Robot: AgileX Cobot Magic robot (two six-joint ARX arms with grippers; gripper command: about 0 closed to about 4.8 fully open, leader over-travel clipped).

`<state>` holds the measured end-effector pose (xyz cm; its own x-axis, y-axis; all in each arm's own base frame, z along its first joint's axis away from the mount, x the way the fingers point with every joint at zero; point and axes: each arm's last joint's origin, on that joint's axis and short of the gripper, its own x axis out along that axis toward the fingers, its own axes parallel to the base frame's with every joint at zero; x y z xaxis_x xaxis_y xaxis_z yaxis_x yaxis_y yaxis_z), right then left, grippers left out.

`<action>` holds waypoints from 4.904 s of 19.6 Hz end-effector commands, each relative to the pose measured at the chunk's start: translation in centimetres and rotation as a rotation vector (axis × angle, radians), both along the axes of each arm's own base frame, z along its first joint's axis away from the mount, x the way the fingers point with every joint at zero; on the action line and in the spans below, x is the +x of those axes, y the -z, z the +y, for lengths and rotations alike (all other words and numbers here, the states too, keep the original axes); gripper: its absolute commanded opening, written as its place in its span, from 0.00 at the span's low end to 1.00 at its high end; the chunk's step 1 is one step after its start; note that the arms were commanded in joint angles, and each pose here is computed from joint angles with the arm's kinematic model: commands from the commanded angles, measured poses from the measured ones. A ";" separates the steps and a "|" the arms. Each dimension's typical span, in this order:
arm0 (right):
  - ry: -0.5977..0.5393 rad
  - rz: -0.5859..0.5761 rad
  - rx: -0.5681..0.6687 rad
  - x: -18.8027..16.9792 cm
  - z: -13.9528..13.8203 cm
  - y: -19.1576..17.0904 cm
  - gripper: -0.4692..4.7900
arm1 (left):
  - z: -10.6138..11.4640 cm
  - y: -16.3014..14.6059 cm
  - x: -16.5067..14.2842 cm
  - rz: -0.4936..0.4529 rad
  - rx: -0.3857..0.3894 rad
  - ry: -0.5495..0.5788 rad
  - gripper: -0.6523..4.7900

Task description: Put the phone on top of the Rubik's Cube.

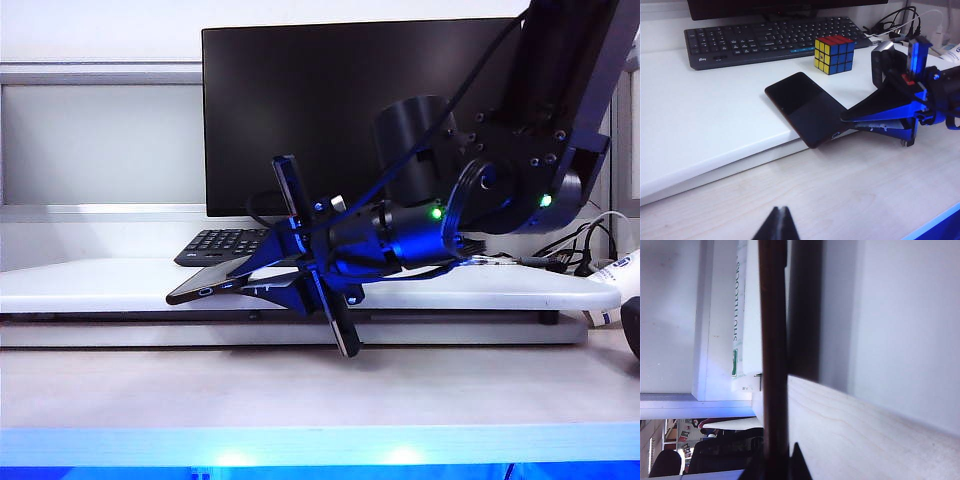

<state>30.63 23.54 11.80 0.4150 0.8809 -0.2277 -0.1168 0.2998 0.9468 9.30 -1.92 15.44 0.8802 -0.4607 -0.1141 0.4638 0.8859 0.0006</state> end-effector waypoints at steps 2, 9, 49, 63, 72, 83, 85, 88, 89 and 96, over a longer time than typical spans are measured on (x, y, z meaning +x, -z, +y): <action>0.006 -0.029 0.014 0.1 0.1 -0.4 0.07 | 0.0 0.2 0.0 0.022 -0.003 0.011 0.11; 0.005 -0.108 0.072 0.2 0.2 -1.5 0.07 | 0.0 0.2 0.0 0.022 -0.003 0.011 0.11; 0.251 -0.280 0.009 4.8 -10.8 -8.2 0.07 | 0.0 0.2 0.0 0.012 0.004 0.007 0.11; 0.250 -0.251 -0.078 6.7 -10.3 -8.1 0.07 | 0.0 -0.1 0.1 -0.016 0.004 -0.015 0.11; 0.281 -0.232 -0.095 7.1 -10.5 -7.1 0.07 | 0.0 -0.1 0.1 -0.016 0.004 -0.015 0.11; 0.309 -0.256 -0.035 7.4 -10.8 -7.7 0.07 | 0.0 -0.1 0.1 -0.016 0.004 -0.015 0.11; 0.315 -0.252 -0.036 7.4 -10.8 -7.7 0.07 | 0.0 -0.1 0.1 -0.016 0.004 -0.015 0.11; 0.327 -0.252 -0.038 7.4 -10.9 -7.7 0.08 | 0.0 -0.1 0.1 -0.016 0.004 -0.015 0.11; 0.328 -0.252 -0.038 7.4 -10.9 -7.7 0.09 | 0.0 -0.1 0.1 -0.016 0.004 -0.015 0.11; 0.349 -0.194 0.024 8.0 -11.0 -6.5 0.15 | 0.0 -0.1 0.1 -0.016 0.004 -0.015 0.11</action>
